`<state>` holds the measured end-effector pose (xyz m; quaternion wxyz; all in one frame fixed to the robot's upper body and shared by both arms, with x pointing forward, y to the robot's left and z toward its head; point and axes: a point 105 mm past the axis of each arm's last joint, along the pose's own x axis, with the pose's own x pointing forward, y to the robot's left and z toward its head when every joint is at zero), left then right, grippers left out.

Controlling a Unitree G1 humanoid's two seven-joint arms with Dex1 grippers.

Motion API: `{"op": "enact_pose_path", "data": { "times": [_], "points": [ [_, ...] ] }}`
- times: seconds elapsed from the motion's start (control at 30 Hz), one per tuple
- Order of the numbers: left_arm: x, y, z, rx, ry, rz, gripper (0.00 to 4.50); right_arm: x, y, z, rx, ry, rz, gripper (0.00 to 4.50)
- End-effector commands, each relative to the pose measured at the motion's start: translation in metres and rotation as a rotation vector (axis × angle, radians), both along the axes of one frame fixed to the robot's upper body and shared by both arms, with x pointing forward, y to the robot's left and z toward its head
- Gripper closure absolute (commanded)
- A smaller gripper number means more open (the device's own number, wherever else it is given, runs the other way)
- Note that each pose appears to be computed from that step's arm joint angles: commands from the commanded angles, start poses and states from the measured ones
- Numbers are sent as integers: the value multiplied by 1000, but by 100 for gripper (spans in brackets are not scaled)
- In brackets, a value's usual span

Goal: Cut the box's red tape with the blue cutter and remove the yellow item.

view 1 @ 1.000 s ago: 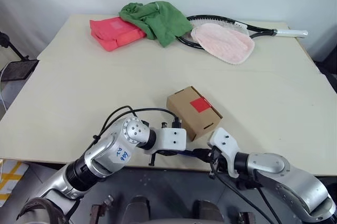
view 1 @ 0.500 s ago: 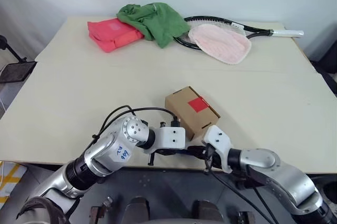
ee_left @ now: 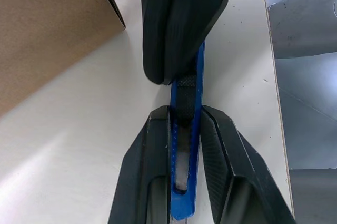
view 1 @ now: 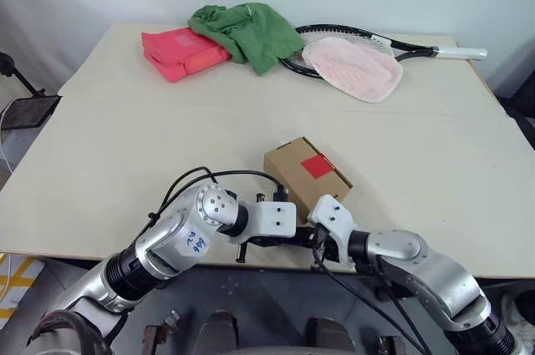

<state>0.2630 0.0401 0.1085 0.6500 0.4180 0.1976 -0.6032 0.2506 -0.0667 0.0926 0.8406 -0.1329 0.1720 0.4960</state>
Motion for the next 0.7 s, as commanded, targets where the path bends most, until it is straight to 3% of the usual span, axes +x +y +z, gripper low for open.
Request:
{"op": "enact_pose_path", "data": {
  "times": [0.03, 0.37, 0.7],
  "points": [
    [-1, -2, -7, 17, 15, -5, 380, -10, 8, -1, 22, 26, 63, 447],
    [-1, -2, -7, 17, 8, -6, 380, -19, -17, -7, -29, 56, 64, 447],
    [-3, -3, -7, 15, 3, -17, 380, -13, 7, -4, 21, 44, 93, 447]
  ]
}}
